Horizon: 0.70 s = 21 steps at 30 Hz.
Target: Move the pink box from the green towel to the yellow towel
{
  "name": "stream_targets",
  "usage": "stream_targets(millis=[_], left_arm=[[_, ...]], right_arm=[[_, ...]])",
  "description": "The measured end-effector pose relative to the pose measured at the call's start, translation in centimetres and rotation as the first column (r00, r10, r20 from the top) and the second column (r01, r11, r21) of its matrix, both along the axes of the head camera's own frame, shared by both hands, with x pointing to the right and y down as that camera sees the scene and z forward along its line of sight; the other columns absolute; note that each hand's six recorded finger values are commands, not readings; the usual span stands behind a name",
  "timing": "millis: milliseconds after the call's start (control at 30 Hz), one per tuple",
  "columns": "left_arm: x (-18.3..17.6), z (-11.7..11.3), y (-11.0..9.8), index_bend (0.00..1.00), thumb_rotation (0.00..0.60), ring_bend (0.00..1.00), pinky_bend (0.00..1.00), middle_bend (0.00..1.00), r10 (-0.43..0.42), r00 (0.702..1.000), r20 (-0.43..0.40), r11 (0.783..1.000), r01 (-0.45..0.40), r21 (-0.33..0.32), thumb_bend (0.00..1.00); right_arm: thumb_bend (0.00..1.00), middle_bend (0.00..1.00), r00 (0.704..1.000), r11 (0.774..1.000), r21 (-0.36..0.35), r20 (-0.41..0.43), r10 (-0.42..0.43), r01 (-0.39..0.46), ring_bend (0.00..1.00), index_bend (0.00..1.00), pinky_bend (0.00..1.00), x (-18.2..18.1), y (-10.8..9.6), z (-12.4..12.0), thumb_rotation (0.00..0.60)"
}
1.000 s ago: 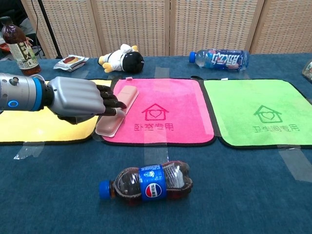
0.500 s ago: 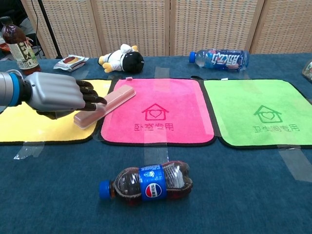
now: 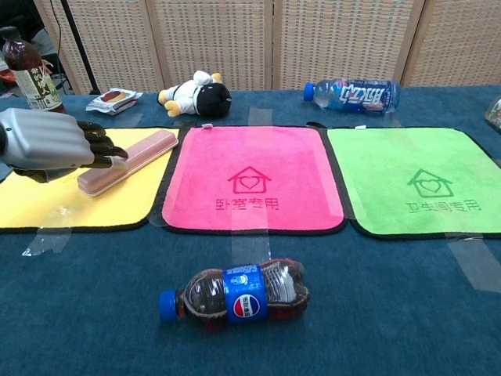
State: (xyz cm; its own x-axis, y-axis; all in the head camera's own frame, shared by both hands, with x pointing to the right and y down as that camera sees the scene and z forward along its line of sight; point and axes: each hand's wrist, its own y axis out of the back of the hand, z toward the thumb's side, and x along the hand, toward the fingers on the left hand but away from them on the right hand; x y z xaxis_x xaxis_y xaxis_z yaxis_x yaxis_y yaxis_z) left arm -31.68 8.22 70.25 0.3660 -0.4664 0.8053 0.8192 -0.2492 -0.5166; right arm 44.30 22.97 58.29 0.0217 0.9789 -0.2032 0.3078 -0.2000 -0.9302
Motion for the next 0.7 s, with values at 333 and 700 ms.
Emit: stream_targets(millis=[333,700], left_arm=[[-3.0,-0.5,0.1,0.00,0.600,0.00,0.00,0.00,-0.043,0.998,0.040,0.999,0.043,0.005,0.93],[-7.5,-1.4,-0.1,0.00,0.600,0.00,0.00,0.00,-0.118,0.988,0.097,0.993,0.116,0.029,0.93]], right_arm=[[0.16,0.00,1.000,1.000,0.002,0.003,0.001,-0.001,0.00,0.03,0.00,-0.1,0.0,-0.1,0.600],[0.16,0.00,1.000,1.000,0.001,0.004,-0.005,0.005,0.00,0.03,0.00,-0.3,0.1,-0.1,0.600]])
